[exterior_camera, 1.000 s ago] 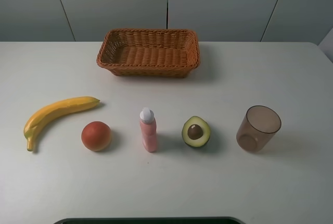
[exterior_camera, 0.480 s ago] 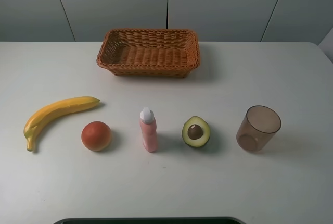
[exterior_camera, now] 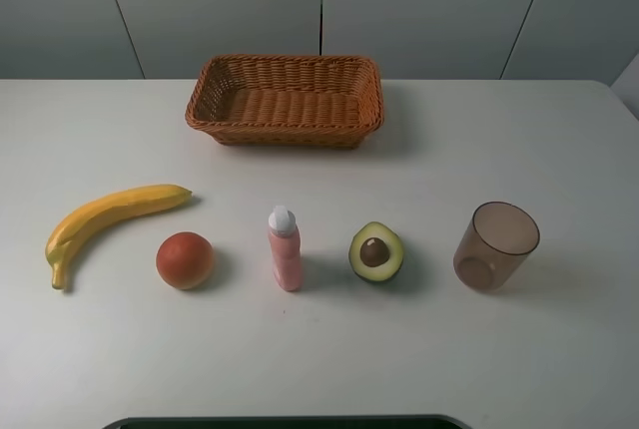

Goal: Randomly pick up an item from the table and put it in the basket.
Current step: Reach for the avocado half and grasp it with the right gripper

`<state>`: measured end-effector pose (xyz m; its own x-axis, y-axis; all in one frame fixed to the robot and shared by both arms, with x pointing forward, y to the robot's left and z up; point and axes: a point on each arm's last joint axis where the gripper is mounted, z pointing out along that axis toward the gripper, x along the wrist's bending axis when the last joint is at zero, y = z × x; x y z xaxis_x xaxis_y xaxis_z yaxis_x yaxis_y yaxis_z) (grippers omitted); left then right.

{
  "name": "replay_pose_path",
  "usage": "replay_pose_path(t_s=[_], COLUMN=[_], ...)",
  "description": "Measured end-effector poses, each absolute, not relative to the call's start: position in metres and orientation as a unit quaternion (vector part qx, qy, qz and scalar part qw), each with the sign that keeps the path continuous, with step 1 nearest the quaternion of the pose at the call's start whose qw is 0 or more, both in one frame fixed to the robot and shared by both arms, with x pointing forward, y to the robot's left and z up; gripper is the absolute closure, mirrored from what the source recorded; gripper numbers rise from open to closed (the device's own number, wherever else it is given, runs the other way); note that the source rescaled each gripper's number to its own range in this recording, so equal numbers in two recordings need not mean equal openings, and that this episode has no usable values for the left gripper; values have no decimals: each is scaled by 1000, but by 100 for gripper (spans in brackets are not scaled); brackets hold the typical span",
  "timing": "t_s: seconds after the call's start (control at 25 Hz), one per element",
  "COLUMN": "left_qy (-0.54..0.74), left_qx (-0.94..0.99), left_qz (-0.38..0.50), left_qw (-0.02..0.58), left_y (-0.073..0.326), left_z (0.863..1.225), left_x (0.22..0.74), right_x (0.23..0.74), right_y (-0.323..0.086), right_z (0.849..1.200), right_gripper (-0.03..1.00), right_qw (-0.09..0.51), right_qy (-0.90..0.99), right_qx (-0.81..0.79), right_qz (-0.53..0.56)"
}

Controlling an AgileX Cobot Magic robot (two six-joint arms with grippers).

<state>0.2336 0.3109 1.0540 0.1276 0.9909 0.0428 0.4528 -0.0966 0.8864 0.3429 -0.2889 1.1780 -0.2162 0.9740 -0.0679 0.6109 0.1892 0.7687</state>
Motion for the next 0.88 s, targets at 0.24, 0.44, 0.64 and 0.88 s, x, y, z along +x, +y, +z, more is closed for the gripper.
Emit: replay_pose_path(t_s=[0.24, 0.44, 0.64, 0.88], left_qy=[556, 556, 556, 556], left_qx=[649, 649, 649, 649], left_qz=[356, 356, 356, 356], left_qw=[377, 377, 377, 377], left_y=[311, 311, 311, 311], left_z=[1054, 1054, 1054, 1054], left_x=[234, 234, 234, 234], right_x=[423, 468, 490, 515], right_y=[-263, -212, -160, -134], right_z=[1183, 1145, 1095, 1030], right_gripper=[-3, -3, -3, -3], right_qw=[208, 142, 67, 10], right_qy=[795, 860, 897, 893], right_qx=[487, 431, 402, 438], right_qz=[296, 234, 170, 104])
